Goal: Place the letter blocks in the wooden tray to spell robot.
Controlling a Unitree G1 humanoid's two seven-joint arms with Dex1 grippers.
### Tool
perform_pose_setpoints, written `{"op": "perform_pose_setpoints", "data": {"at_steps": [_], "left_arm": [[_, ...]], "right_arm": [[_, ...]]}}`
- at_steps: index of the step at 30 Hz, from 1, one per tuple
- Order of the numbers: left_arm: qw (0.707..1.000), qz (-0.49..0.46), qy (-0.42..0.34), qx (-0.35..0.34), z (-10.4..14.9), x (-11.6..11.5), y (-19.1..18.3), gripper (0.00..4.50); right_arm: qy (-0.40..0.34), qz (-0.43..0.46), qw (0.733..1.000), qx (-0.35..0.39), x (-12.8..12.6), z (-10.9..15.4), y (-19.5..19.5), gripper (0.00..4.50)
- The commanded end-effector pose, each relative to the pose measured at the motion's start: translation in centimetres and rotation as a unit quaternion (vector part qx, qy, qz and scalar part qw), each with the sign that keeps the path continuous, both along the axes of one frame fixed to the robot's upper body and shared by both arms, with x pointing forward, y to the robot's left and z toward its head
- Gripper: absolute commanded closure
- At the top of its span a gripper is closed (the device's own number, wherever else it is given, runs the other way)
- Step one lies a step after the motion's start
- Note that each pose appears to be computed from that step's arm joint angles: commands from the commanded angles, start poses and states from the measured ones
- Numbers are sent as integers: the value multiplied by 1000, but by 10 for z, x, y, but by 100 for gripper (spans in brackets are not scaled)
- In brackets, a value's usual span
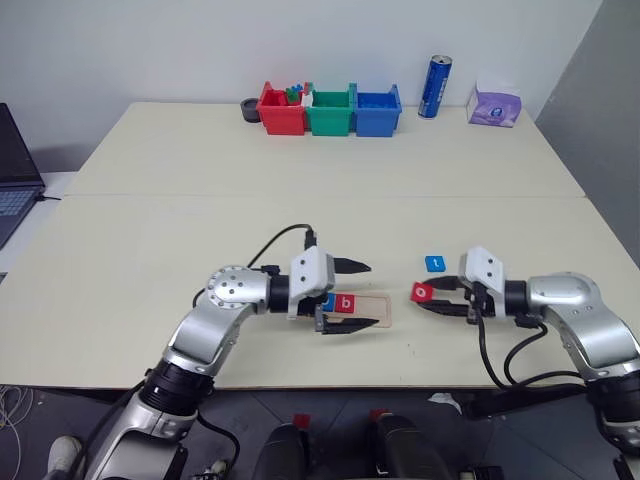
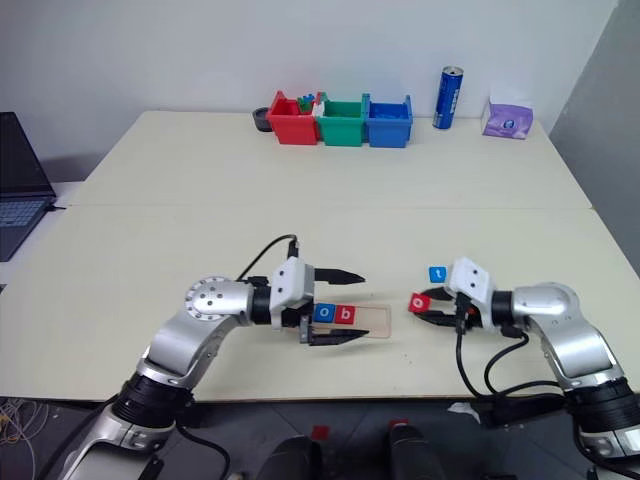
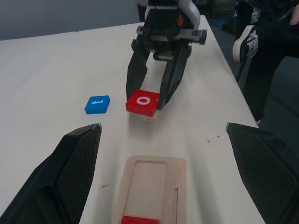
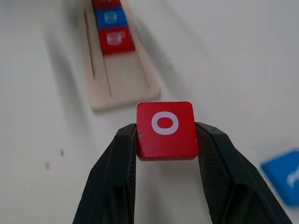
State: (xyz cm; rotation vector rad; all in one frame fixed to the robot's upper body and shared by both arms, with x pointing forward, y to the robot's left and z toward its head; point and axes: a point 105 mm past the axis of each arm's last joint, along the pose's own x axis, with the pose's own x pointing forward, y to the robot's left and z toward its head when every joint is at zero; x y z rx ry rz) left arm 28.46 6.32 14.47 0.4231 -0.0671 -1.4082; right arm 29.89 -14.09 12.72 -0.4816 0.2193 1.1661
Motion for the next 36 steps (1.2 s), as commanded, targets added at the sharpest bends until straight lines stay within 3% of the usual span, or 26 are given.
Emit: {"op": "perform_pose_setpoints", "data": {"at_steps": [1, 11, 18, 36], "left_arm": [[999, 22, -25, -2, 12, 8, 28, 0], [997, 63, -13, 40, 0, 2, 76, 0], [996, 76, -14, 40, -2, -1, 81, 0], [997, 72, -18, 37, 1, 0, 78, 0]], "right_arm": [[-16, 20, 1000, 11, 0, 12, 27, 305], [-6, 38, 999, 9, 10, -4, 70, 305], [12, 56, 998, -23, 7, -18, 69, 305], [18, 64, 997, -42, 9, -23, 67, 305]]}}
